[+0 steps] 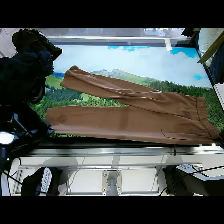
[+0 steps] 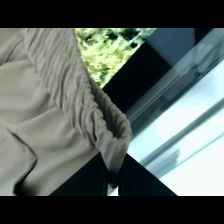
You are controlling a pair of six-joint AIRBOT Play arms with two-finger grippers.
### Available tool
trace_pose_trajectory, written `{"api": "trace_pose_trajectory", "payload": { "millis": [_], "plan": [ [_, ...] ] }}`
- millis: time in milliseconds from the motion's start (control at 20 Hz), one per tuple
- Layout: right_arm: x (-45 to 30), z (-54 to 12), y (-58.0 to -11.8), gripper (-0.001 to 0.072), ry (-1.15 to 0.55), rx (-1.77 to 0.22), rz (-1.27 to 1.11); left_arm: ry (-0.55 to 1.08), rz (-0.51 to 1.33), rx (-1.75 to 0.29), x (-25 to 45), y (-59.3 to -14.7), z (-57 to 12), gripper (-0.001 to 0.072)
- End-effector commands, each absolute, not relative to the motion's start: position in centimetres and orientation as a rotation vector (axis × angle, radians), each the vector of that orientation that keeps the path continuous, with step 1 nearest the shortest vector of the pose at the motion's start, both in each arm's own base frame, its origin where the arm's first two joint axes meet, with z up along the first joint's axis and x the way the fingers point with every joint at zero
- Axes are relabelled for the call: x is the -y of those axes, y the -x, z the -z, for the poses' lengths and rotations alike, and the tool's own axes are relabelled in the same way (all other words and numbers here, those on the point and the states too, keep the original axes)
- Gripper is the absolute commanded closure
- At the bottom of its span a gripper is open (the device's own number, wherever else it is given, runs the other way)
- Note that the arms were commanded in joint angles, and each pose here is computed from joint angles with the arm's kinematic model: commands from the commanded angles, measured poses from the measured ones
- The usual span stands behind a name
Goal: Fold the clothes and pants, and hang the long-sleeved shirts on hangers.
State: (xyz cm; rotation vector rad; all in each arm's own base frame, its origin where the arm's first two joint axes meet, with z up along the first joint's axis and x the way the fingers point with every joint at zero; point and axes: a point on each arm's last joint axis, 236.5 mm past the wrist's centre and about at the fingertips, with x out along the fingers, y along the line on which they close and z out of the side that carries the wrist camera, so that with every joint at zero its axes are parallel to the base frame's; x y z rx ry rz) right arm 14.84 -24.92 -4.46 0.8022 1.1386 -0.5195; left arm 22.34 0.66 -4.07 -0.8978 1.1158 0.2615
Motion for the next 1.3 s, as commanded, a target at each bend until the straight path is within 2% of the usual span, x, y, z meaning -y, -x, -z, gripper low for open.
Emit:
{"api": "trace_pose_trajectory", "payload": {
  "millis": [0,50,100,150,300,350,450,500,600,700,900,1100,1250],
  "plan": [
    [25.4,4.7,-14.0,0.0538,-0.780,-1.163,0.552,0.900,-0.289,-1.139,-0.6,-21.4,4.9,0.0654],
    [25.2,4.6,-14.0,0.0302,-0.807,-1.162,0.563,0.908,-0.288,-1.135,-0.6,-21.5,4.8,0.0415],
    [25.1,4.1,-14.0,0.0278,-0.835,-1.160,0.570,0.905,-0.286,-1.126,-0.7,-21.8,4.5,0.0114],
    [25.1,3.2,-14.1,0.0278,-0.853,-1.161,0.570,0.900,-0.281,-1.106,-0.9,-22.3,3.7,0.0038],
    [28.0,-2.2,-15.7,0.0279,-0.863,-1.054,0.638,0.836,-0.272,-0.907,-3.5,-26.3,-2.4,0.0038],
    [29.1,-4.9,-17.5,0.0279,-0.877,-0.952,0.639,0.814,-0.273,-0.780,-4.8,-28.4,-5.6,0.0038],
    [29.0,-10.3,-23.5,0.0279,-0.900,-0.712,0.494,0.775,-0.218,-0.504,-6.9,-33.0,-12.7,0.0058],
    [27.6,-12.4,-26.7,0.0279,-0.891,-0.630,0.379,0.777,-0.192,-0.463,-7.3,-34.5,-14.0,0.0058],
    [23.9,-13.8,-31.1,0.0279,-0.828,-0.614,0.216,0.822,-0.130,-0.516,-6.9,-37.9,-13.1,0.0058],
    [18.9,-13.5,-34.7,0.0278,-0.728,-0.683,0.081,0.853,-0.070,-0.579,-5.7,-42.4,-10.7,0.0058],
    [11.1,-13.6,-40.2,0.0278,-0.563,-0.706,-0.071,0.920,0.010,-0.779,-0.8,-50.5,-3.0,0.0058],
    [8.5,-13.7,-41.1,0.0278,-0.535,-0.715,-0.127,0.970,0.012,-0.894,1.3,-54.2,3.0,0.0059],
    [8.3,-13.2,-40.5,0.0278,-0.526,-0.749,-0.135,0.942,0.003,-0.930,1.5,-54.9,5.5,0.0060]
  ]
}}
